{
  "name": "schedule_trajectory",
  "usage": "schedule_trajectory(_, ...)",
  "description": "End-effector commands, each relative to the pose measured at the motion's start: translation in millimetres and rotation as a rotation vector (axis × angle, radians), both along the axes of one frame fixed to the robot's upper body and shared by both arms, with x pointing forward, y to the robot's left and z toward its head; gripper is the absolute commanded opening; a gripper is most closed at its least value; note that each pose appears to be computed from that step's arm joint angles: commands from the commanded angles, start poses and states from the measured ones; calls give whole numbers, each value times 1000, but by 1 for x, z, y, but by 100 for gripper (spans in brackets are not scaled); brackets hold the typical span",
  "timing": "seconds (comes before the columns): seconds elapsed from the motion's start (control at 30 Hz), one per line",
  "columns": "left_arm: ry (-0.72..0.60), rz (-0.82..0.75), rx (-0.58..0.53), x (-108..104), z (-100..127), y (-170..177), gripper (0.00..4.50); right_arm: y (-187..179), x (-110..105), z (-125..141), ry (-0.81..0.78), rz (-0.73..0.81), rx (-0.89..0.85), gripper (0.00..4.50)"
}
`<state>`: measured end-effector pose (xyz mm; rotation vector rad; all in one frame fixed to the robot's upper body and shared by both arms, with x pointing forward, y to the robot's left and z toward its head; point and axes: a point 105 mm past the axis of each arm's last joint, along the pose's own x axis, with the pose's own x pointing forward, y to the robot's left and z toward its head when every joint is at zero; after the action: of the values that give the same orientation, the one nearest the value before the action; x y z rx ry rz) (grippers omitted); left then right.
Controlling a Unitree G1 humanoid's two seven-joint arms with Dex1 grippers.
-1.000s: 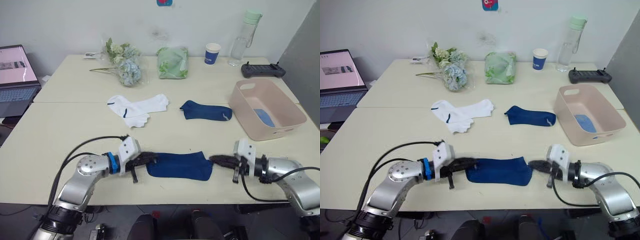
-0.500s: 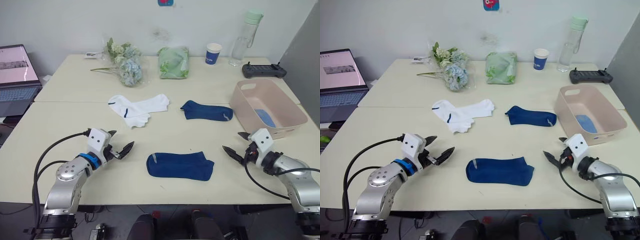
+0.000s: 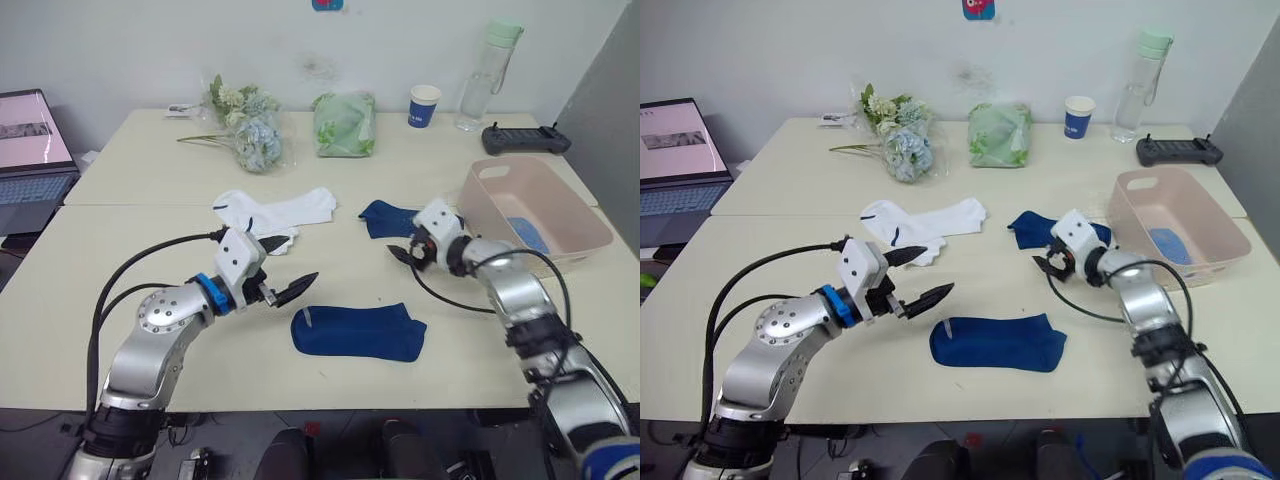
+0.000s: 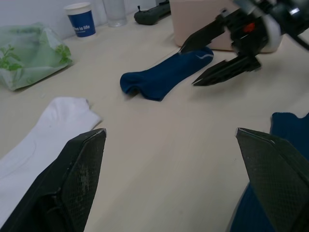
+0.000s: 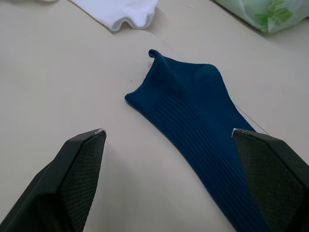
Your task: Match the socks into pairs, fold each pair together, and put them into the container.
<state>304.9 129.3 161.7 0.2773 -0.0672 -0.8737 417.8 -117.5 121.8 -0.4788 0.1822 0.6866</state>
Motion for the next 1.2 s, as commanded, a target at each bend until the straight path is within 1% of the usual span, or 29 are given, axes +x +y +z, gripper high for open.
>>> schedule_trajectory(0.03,-91,-24,-26,-3,30,-11,446,8,13,3,32,-4,11,446)
schedule_trajectory(0.1,-109,-11,-34,-1,34,-12,446,13,18,-3,58,-9,1,446)
schedule_trajectory(0.2,-100,-11,-32,-4,32,-13,446,16,25,-7,93,-39,21,446)
schedule_trajectory(0.3,-96,-12,-30,-7,30,-15,450,18,28,-11,130,-52,40,386)
schedule_trajectory(0.47,-99,-10,-27,-7,31,-14,450,14,31,-15,145,-79,31,214)
schedule_trajectory(0.67,-98,-7,-26,-6,30,-14,450,13,32,-16,154,-73,35,7)
schedule_trajectory(0.77,-92,-3,-20,-7,29,-12,450,22,29,-9,149,-5,48,3)
schedule_trajectory(0.83,-77,1,4,-8,24,-6,450,39,20,-6,147,111,32,3)
schedule_trajectory(0.9,-61,-2,52,-11,15,2,450,59,4,-7,139,239,-9,3)
schedule_trajectory(0.97,-49,-5,89,-13,9,8,450,74,-12,-6,146,315,-4,3)
schedule_trajectory(1.07,-23,6,142,-12,-1,21,450,98,-47,-6,152,456,-20,3)
schedule_trajectory(1.13,-16,13,155,-11,-3,27,450,103,-62,-7,144,507,-42,3)
schedule_trajectory(1.2,-5,18,143,-9,-2,31,450,104,-71,-7,118,533,-71,3)
